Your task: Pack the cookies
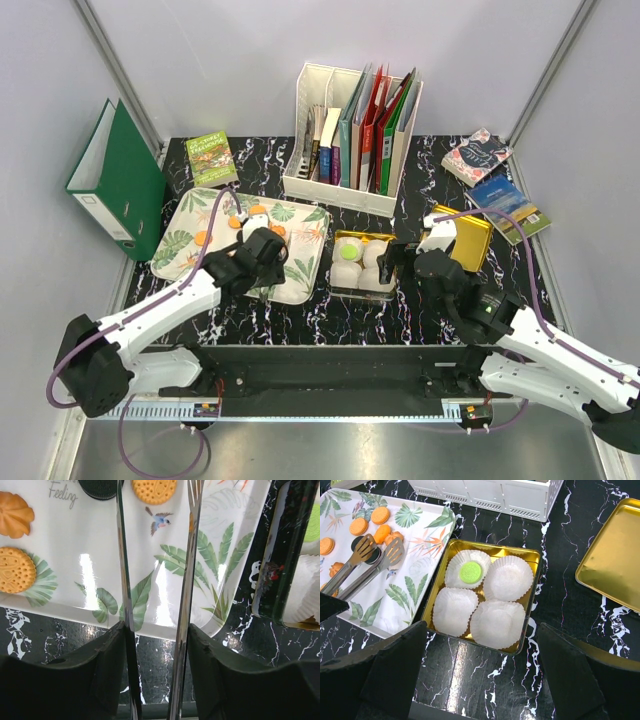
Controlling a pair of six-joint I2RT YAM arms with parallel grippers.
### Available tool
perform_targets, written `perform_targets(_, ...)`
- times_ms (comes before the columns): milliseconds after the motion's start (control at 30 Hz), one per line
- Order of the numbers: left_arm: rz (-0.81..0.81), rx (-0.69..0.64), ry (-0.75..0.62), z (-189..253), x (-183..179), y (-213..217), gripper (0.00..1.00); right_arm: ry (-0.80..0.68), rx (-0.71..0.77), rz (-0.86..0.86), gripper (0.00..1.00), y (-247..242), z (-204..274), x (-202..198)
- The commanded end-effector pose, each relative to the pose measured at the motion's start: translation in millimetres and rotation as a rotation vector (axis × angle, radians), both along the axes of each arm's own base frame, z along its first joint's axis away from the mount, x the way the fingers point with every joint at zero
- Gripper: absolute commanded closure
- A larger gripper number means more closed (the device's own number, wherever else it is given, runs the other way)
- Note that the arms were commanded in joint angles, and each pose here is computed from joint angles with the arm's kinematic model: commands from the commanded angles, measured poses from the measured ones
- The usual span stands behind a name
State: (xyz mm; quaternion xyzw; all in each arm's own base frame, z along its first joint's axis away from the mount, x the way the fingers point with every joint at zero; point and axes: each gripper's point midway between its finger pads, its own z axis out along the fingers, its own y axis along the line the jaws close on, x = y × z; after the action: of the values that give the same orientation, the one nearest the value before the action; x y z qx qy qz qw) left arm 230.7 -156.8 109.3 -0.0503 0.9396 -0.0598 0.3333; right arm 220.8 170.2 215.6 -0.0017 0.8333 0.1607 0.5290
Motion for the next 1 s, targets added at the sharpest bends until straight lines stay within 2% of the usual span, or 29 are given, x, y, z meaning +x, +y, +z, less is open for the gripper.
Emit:
perform_targets(0, -0.001, -0.043, -0.019, -1, 9, -9, 0.49, -0.023, 0.012, -0.022, 0.0, -3, 5, 2)
perform_targets(567, -0.018, -0.089, 0.011, -9, -1, -12, 0.54, -0.022, 0.013, -0.022, 0.0, -1, 5, 3)
perform_targets(667, -0.02, -0.091, 0.02, -11, -3, -12, 0.62, -0.019, 0.009, -0.022, 0.0, -1, 4, 3)
perform_targets(800, -0.033, -0.113, -0.002, -1, -2, -15, 0.81, -0.02, 0.014, -0.019, 0.0, -1, 5, 3)
perform_targets(967, -0.043, -0.115, -0.052, 28, 1, -11, 0.84, -0.025, 0.019, -0.019, 0.0, -1, 8, 3)
